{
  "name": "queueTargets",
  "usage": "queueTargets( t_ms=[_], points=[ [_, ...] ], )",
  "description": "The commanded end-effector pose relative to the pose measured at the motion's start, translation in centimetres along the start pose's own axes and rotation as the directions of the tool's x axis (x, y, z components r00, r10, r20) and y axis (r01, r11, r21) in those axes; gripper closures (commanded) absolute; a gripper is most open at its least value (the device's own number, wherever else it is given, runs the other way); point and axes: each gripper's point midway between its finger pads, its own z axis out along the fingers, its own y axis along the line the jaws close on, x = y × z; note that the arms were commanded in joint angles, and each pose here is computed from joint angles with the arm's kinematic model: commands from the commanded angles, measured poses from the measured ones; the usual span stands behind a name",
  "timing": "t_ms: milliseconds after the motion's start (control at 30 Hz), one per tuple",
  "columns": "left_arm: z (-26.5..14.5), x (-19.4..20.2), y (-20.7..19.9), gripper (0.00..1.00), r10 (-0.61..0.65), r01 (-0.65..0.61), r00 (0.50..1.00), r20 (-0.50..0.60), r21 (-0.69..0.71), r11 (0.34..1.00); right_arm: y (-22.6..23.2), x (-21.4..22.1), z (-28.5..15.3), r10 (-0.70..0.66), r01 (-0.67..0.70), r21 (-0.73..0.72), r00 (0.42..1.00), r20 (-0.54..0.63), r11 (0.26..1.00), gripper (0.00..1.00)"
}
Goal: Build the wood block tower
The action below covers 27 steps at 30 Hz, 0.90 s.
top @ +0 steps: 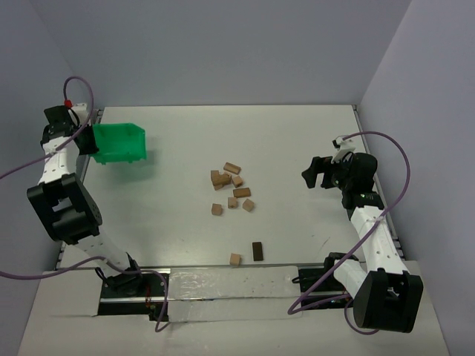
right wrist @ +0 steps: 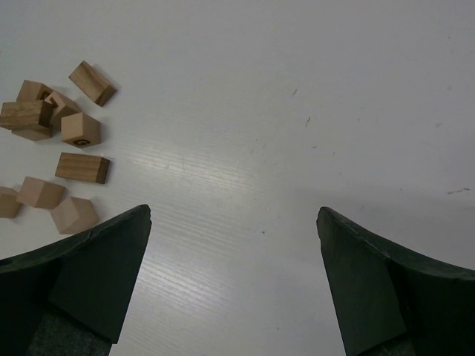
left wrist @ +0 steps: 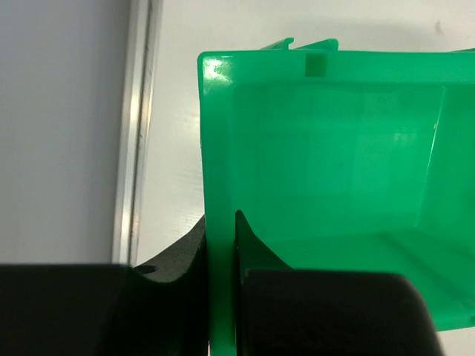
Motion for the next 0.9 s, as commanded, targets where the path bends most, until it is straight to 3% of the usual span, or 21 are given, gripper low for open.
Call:
queueTargets(
  t_ms=[0,267,533,867],
  points=[
    [1.0,1.7,-1.0,1.0,-0.002,0.005,1.0,-0.024,0.11,0.994,0.2,-3.1,-0.7,-0.049,0.049,0.001,0.996,0.076,0.999,0.0],
    [2.7,5.6,-0.3,0.99,0.033,-0.023,0.997,-0.074,0.133,0.991,0.1,-2.9,-0.6,-0.044,0.044,0.001,0.997,0.068,0.999,0.0],
    [3.1,6.5,1.1,0.96,0.066,-0.058,0.995,-0.077,0.107,0.993,0.1,-2.9,-0.6,-0.042,0.042,0.002,0.997,0.068,0.999,0.0],
    [3.4,7.4,1.9,0.79,0.091,-0.083,0.992,-0.092,0.091,0.992,0.1,-2.7,-0.5,-0.038,0.038,-0.001,0.997,0.062,0.999,0.0]
  ],
)
